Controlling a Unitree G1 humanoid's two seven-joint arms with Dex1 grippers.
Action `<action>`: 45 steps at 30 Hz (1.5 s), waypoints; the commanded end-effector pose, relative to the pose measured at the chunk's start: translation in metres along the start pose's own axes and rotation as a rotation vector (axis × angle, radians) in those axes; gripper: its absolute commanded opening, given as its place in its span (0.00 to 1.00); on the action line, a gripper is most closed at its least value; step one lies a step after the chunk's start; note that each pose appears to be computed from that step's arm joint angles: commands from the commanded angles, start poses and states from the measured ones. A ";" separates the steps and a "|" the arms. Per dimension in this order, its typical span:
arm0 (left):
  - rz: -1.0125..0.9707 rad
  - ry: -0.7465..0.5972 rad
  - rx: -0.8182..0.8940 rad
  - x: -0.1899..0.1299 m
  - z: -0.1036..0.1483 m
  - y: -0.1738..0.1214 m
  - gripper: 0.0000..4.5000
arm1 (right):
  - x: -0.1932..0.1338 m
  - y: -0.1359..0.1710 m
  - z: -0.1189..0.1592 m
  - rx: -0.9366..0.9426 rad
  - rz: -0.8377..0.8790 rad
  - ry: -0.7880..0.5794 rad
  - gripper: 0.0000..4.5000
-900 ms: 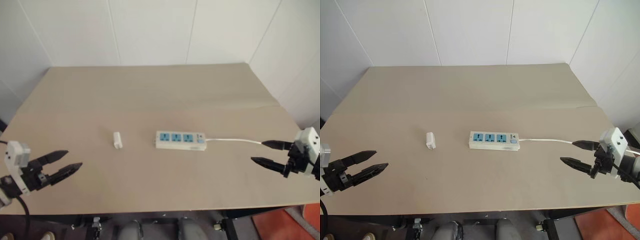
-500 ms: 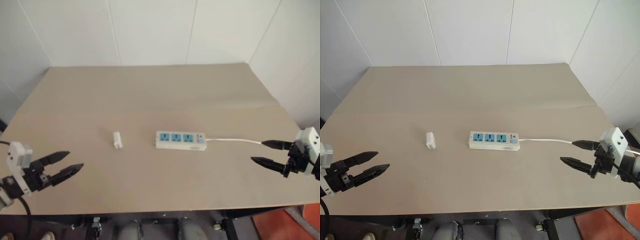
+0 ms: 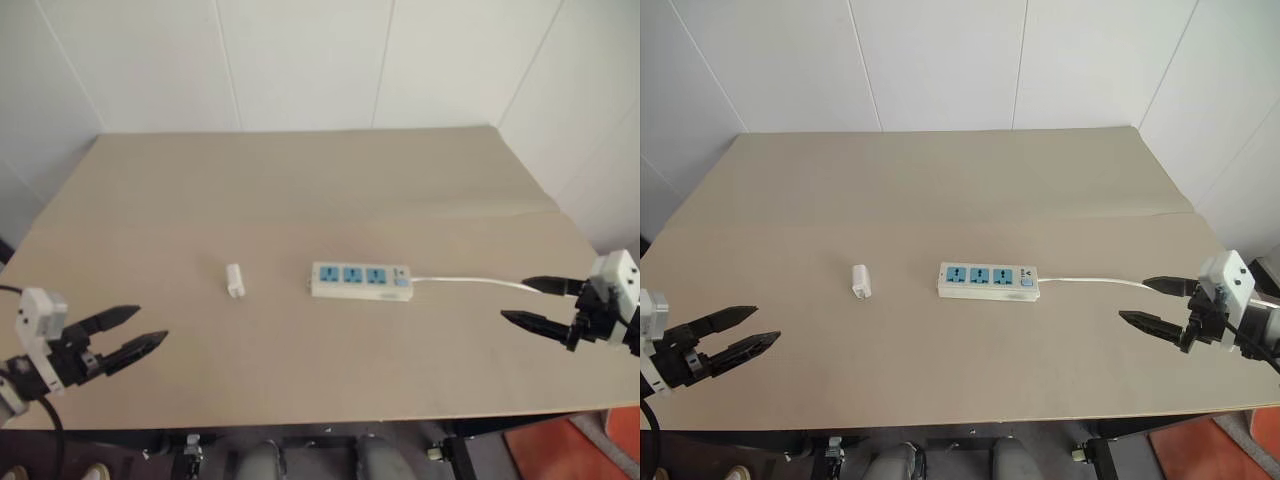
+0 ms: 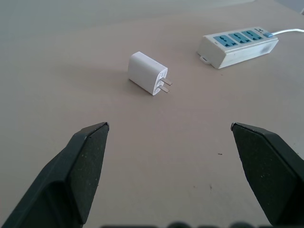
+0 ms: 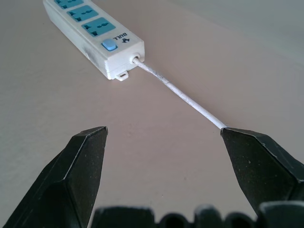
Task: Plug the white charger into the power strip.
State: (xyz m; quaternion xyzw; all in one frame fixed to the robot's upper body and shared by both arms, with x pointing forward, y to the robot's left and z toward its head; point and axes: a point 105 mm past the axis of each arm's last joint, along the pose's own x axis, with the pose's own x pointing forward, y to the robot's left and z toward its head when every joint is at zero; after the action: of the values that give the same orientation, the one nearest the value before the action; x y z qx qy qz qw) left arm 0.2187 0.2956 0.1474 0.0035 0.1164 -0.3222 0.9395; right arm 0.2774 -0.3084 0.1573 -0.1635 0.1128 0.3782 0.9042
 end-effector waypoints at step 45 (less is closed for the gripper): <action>-0.074 -0.068 0.019 0.016 -0.002 -0.041 1.00 | 0.179 0.016 0.038 -0.193 0.369 -0.074 0.99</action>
State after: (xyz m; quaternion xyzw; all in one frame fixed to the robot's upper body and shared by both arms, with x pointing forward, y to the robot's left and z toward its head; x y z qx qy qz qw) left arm 0.2057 0.2570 0.1325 -0.0093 0.1043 -0.3509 0.9305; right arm 0.3870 -0.1627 0.1145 -0.2117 0.0909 0.5646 0.7925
